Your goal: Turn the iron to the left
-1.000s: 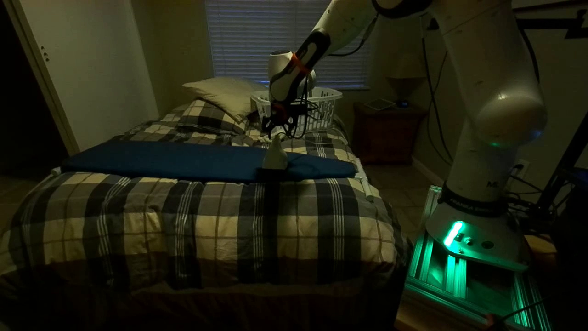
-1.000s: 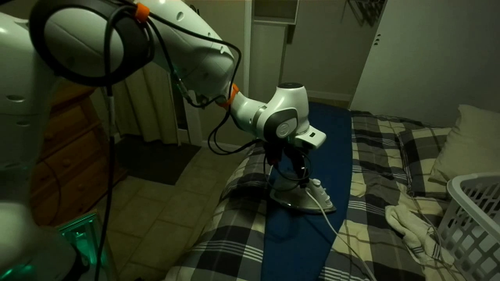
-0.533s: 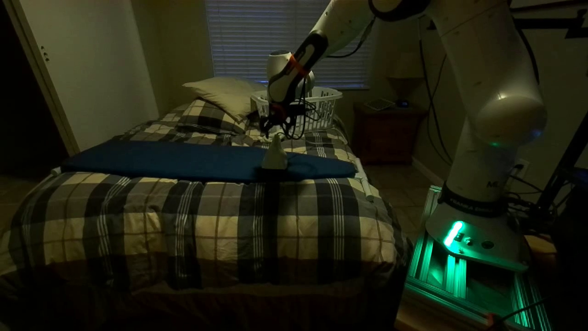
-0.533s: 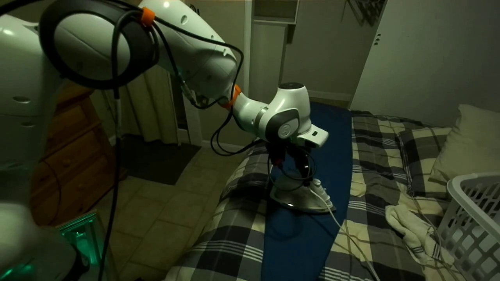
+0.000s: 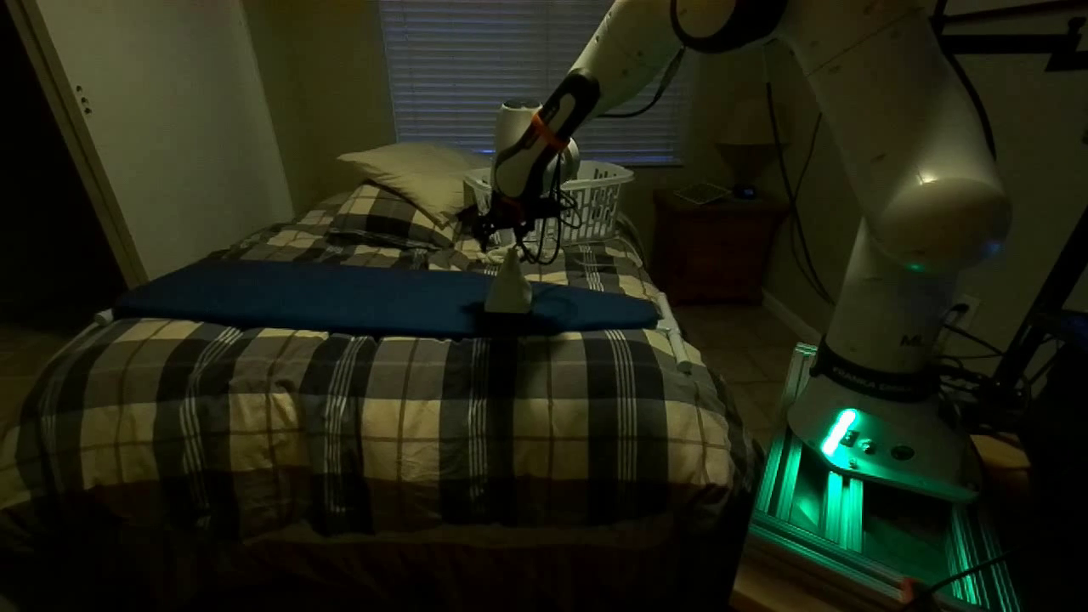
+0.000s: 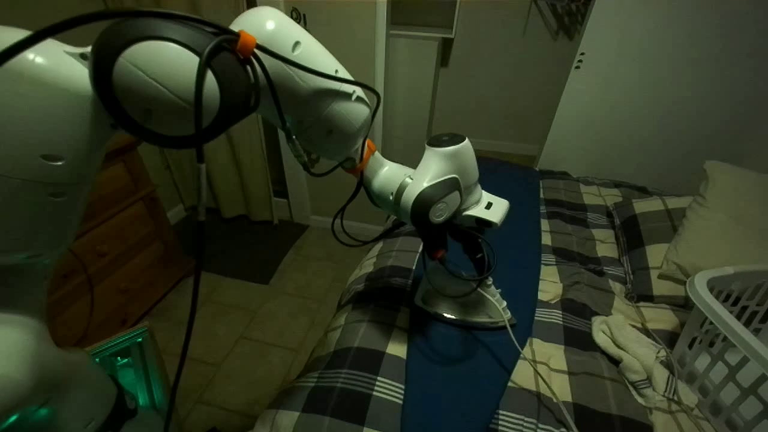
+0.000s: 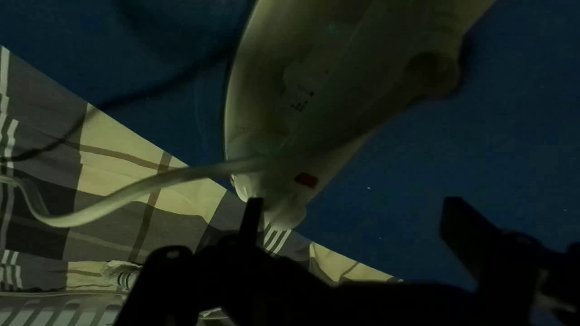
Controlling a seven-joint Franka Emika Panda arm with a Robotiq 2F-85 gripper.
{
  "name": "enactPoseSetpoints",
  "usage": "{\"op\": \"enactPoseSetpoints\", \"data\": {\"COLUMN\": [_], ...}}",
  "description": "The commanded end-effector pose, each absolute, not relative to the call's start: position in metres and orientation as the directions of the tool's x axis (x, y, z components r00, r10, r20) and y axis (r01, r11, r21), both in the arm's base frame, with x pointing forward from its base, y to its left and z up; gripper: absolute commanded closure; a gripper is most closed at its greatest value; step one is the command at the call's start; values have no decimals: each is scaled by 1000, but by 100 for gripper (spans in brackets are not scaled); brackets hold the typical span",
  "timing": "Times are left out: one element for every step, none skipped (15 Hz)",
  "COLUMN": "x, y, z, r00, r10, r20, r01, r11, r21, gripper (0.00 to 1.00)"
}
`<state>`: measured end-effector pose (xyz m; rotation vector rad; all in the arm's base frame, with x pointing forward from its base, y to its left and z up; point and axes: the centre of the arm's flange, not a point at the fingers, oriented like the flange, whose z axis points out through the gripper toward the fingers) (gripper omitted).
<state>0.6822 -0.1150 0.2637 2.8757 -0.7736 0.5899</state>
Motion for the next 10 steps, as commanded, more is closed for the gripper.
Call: {"op": "enactPoseSetpoints", "data": {"x": [690, 690, 688, 687, 687, 687, 687, 685, 684, 682], "y": [-120, -121, -122, -123, -124, -125, -126, -126, -126, -125], "z": [249, 248, 247, 246, 247, 246, 246, 246, 249, 249], "r00": [814, 817, 823, 827, 835, 840, 844, 854, 865, 876], "r10": [-442, -438, -437, -434, -423, -405, -378, -336, -291, -259], "r20": [376, 376, 362, 358, 353, 361, 381, 397, 408, 406], "r01": [-488, -486, -487, -487, -479, -466, -449, -419, -386, -360], "r11": [-872, -873, -872, -871, -874, -879, -886, -896, -907, -912], "r21": [30, 39, 55, 69, 86, 100, 117, 144, 170, 195], "gripper": [0, 0, 17, 27, 34, 41, 50, 56, 64, 70]}}
